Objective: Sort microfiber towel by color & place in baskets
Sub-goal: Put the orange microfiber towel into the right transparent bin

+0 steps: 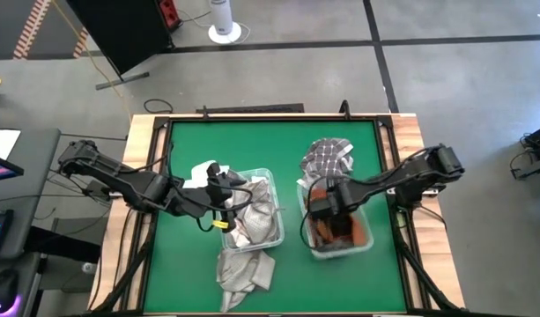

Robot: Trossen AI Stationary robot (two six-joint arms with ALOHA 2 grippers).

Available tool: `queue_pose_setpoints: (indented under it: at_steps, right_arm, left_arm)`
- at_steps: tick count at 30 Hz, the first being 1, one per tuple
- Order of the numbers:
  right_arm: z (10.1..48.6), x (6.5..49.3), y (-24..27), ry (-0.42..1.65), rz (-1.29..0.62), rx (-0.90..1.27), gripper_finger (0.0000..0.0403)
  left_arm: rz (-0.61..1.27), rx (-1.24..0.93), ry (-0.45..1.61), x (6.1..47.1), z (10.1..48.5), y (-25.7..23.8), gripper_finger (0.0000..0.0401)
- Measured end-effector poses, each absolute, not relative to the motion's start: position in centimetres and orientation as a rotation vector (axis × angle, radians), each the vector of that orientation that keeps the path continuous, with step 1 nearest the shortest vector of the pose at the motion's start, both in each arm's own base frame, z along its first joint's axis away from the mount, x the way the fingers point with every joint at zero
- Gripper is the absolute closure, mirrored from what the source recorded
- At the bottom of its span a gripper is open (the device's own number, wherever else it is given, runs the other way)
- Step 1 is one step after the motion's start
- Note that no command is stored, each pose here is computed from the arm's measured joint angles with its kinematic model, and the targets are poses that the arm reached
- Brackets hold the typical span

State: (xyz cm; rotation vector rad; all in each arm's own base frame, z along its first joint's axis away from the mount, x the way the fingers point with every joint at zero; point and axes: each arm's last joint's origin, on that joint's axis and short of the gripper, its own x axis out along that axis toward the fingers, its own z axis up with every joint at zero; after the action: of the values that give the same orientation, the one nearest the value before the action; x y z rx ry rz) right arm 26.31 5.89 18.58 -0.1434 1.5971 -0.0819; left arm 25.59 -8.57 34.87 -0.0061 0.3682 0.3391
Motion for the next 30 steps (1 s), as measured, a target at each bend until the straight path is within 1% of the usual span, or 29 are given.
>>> queue_pose_setpoints:
  at_steps: [2, 4, 10, 14, 18, 21, 25, 30]
  right_arm:
    - [17.2, 26.5, 5.6, 1.586, -0.022, -0.079, 0.0283]
    - [16.2, 26.4, 5.2, 1.574, -0.022, -0.048, 0.0284]
    - [16.6, 26.1, 5.0, 1.559, -0.036, -0.021, 0.0285]
    - [17.5, 25.6, 5.2, 1.539, -0.074, -0.021, 0.0285]
    - [18.7, 24.5, 5.4, 1.535, -0.16, -0.055, 0.0285]
    - [20.0, 24.0, 5.5, 1.515, -0.2, -0.029, 0.0285]
    - [22.0, 24.0, 5.9, 1.465, -0.214, -0.007, 0.0285]
    - [24.6, 24.1, 6.2, 1.379, -0.197, -0.042, 0.0284]
  left_arm:
    - [0.336, -0.008, 0.374, 25.5, 34.8, -8.7, 0.0136]
    - [0.333, -0.009, 0.38, 25.4, 34.7, -8.8, 0.0136]
    - [0.332, -0.013, 0.377, 25.4, 34.8, -8.8, 0.0136]
    - [0.333, -0.014, 0.376, 25.5, 34.8, -8.8, 0.0136]
    - [0.332, -0.01, 0.376, 25.5, 34.8, -8.8, 0.0136]
    - [0.332, -0.009, 0.377, 25.5, 34.8, -8.8, 0.0136]
    - [0.331, -0.007, 0.377, 25.5, 34.8, -8.8, 0.0136]
    - [0.325, 0.015, 0.386, 25.4, 34.7, -8.9, 0.0136]
